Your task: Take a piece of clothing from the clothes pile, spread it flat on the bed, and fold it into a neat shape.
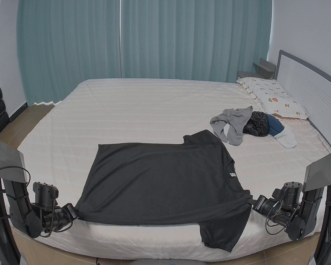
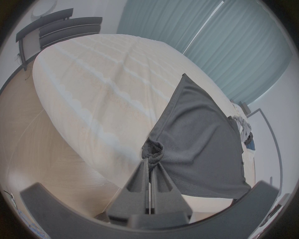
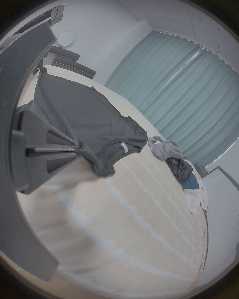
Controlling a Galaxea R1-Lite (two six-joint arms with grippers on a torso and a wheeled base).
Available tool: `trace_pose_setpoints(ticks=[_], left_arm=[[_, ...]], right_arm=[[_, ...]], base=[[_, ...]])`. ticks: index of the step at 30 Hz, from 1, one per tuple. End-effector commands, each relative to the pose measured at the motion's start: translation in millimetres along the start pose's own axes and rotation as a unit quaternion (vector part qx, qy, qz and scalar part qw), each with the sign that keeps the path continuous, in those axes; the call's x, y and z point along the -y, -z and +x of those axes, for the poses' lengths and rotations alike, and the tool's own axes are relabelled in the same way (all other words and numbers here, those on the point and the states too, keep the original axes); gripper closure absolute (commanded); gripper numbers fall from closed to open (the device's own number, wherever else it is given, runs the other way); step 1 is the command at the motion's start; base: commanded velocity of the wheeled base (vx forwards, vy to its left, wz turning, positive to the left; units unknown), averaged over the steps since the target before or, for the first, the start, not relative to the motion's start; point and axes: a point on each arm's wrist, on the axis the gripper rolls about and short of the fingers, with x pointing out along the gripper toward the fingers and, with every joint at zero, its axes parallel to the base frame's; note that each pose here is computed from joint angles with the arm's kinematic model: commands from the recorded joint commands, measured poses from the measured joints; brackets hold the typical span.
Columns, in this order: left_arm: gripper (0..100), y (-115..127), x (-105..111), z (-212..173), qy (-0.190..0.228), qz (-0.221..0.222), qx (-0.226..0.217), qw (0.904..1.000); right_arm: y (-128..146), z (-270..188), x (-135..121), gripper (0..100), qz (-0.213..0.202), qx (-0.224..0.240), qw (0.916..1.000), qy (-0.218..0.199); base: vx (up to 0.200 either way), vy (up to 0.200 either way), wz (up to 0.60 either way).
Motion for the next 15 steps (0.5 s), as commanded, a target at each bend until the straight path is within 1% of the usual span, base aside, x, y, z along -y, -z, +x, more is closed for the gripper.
trace_pose_setpoints(ticks=[1, 8, 9, 13, 15], left_arm=[[100, -5.6, 4.5, 4.7, 0.01, -0.015, 0.01, 0.9998], [100, -6.1, 5.6, 5.3, 0.013, -0.015, 0.01, 0.9997], [100, -5.9, 5.9, 5.3, 0.014, -0.014, 0.009, 0.9998], [100, -5.6, 6.3, 5.3, 0.016, -0.013, 0.007, 0.9998], [100, -5.3, 6.0, 5.1, 0.016, -0.013, 0.007, 0.9998]], right_arm=[[-6.2, 24.4, -1.7, 100, -0.004, 0.005, 0.9999, -0.009], [-11.3, 46.6, -2.3, 100, -0.01, -0.009, 0.9999, 0.001], [-11.4, 48.8, -1.4, 0, -0.009, -0.014, 0.9998, 0.005], [-11.0, 51.2, -0.7, 0, -0.007, -0.017, 0.9998, 0.005], [-14.2, 48.4, -3.0, 0, -0.007, -0.01, 0.9999, 0.001]], base=[[0.0, 0.0, 0.0], [0.0, 0.0, 0.0], [0.0, 0.0, 0.0], [0.0, 0.0, 0.0], [0.0, 0.0, 0.0]])
